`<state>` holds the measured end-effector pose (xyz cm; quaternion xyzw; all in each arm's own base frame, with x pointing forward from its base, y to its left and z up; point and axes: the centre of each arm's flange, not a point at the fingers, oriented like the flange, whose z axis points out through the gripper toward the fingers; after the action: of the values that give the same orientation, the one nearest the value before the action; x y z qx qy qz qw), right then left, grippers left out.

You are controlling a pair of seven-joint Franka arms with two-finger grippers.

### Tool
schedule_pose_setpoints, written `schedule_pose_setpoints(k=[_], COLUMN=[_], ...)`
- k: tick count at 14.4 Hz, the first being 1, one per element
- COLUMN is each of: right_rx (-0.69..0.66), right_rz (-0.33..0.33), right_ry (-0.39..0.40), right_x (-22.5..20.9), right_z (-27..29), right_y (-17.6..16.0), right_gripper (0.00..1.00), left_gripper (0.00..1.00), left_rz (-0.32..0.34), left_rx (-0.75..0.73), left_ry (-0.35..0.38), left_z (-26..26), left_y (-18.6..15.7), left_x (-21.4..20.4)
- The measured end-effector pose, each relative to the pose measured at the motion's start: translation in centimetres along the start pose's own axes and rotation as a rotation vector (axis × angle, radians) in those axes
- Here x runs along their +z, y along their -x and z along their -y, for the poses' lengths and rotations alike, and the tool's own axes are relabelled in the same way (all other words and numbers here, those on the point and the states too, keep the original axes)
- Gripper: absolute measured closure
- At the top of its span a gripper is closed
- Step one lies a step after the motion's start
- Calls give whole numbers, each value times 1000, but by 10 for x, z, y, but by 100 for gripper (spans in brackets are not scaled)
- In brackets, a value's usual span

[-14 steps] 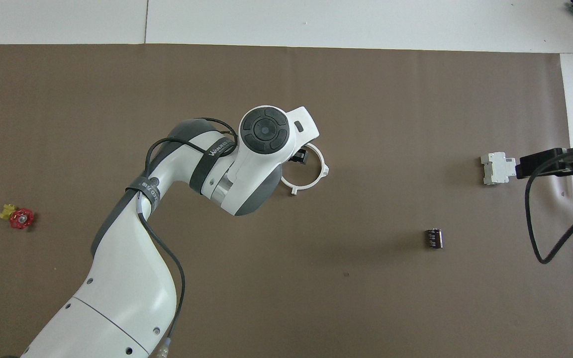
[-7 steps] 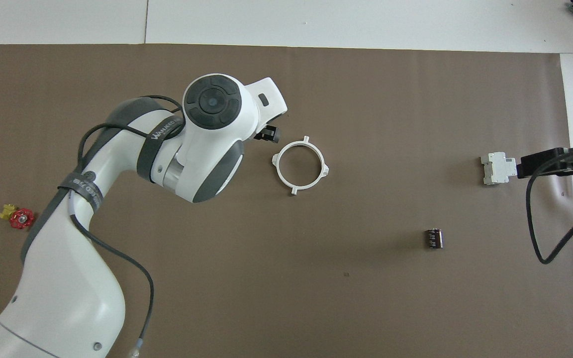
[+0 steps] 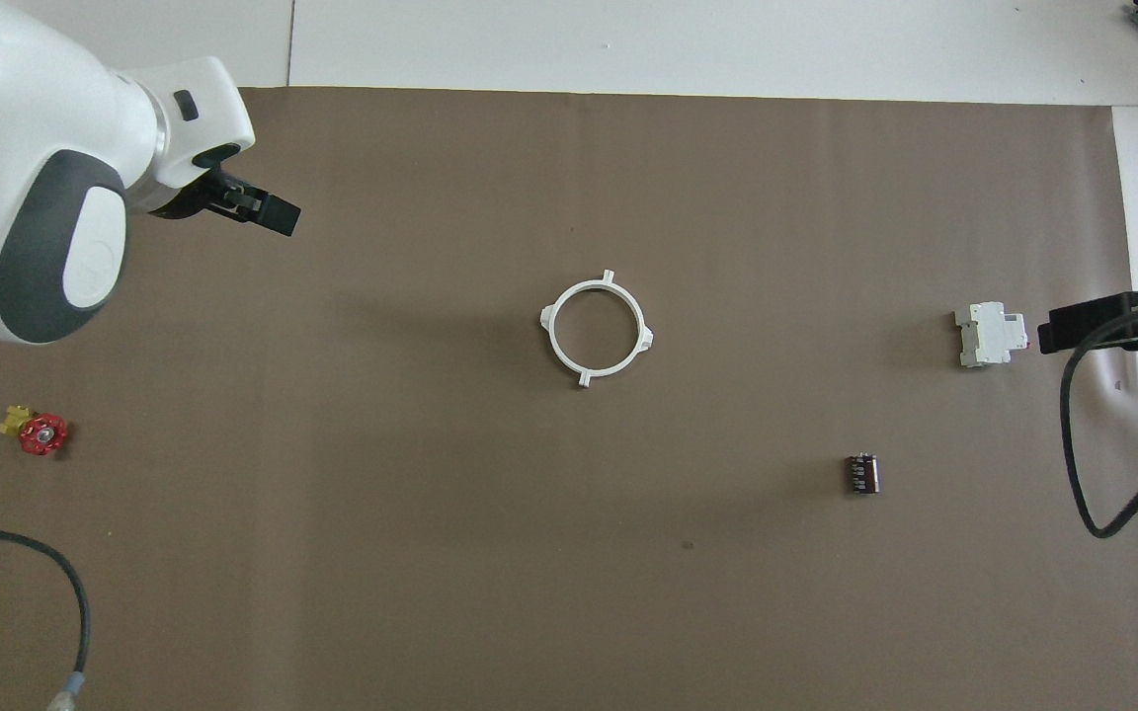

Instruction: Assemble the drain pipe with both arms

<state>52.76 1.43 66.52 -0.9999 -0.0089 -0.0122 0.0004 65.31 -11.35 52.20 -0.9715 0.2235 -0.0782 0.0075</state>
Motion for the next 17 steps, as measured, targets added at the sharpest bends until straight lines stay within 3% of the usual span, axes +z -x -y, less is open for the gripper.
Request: schedule_pose_setpoints(k=[5, 8, 12, 15, 17], right_rx=[-3, -3, -3, -3, -3], right_rz=[1, 2, 5, 7, 7], right_ry=[0, 0, 0, 0, 0], right_x=[0, 0, 2, 3, 3], right_z=[4, 4, 4, 4, 4], right_y=[0, 0, -1, -1, -1], right_gripper=[0, 0, 0, 0, 0], left_gripper=[0, 0, 0, 0, 0], left_rz=[51, 116, 205, 197, 169], left_rx=[-34, -76, -250, -274, -292], left_ry=[4, 30, 38, 31, 66], left_z=[48, 41, 25, 21, 22], left_y=[43, 83, 117, 127, 126], left_x=[-51, -105, -128, -139, -142])
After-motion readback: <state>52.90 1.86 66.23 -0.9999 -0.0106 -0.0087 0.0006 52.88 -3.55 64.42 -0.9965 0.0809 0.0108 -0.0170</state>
